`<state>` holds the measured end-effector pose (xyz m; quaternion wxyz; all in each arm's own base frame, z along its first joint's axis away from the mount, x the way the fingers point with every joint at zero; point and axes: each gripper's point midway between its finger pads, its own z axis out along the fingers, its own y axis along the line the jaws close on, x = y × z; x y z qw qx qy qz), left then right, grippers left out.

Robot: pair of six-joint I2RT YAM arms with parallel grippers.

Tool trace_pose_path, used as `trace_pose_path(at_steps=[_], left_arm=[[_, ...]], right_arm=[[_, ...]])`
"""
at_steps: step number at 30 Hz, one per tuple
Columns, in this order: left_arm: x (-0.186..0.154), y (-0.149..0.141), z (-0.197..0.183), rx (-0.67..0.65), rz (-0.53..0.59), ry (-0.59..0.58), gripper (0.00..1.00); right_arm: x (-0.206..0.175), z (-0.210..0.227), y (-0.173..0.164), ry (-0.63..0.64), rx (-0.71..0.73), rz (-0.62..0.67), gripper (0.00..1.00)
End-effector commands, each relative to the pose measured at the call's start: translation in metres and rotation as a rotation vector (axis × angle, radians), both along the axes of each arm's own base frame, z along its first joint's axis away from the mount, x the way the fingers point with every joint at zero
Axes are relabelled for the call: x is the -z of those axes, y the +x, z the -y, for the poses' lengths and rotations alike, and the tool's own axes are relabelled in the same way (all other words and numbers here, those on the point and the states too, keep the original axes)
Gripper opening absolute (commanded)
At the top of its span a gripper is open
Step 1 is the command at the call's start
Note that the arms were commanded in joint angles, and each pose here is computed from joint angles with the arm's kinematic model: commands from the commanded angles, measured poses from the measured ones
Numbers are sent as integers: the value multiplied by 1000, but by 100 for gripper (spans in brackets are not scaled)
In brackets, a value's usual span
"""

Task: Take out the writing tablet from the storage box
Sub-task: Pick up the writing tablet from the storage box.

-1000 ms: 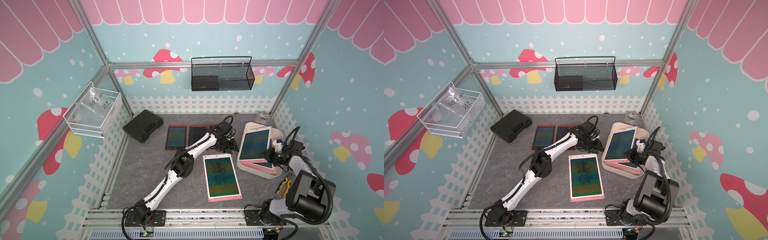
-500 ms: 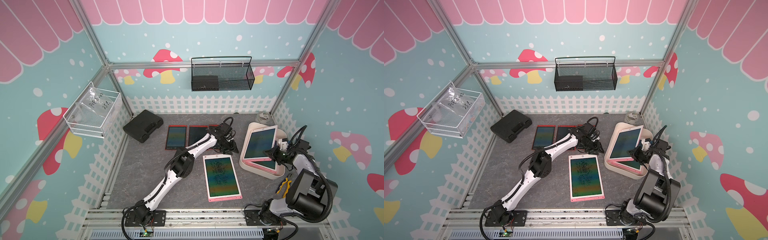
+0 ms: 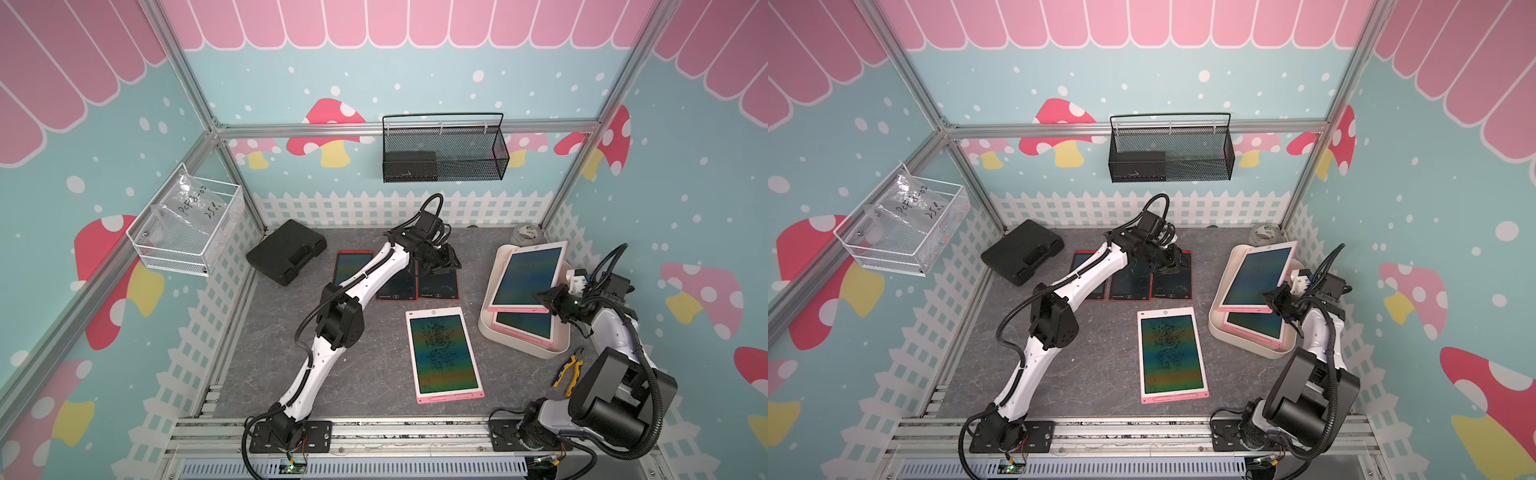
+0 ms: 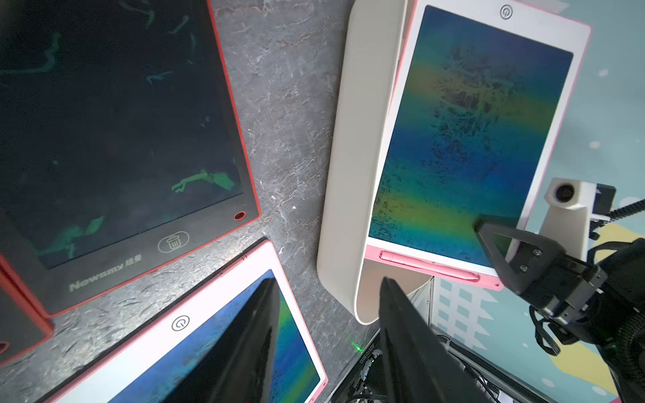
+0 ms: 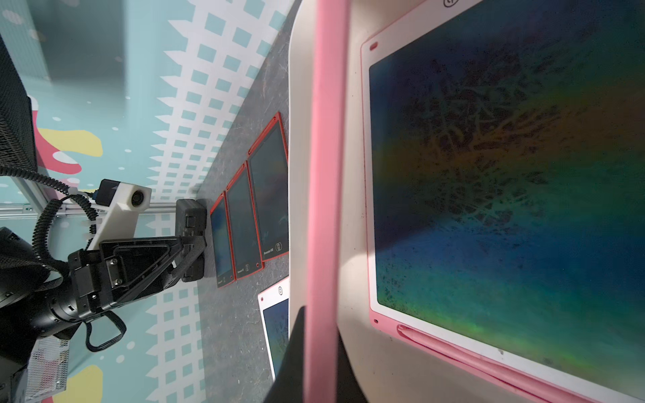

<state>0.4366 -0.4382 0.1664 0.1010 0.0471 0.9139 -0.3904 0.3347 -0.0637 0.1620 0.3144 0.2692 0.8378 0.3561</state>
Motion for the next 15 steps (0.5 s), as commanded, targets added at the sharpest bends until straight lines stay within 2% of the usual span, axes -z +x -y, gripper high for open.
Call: trace_pose_path(at_steps=[1, 10, 15], left_arm=[[-6, -3, -8, 1, 19, 38, 49], [-43, 2, -36, -39, 67, 43, 49], [-57, -1, -58, -59, 76, 66, 50]], right_arm=[[-37, 2, 9, -21, -17, 118, 0], [-83, -13, 15, 4, -81, 257, 0], [-104, -45, 15, 38, -167, 318, 0]])
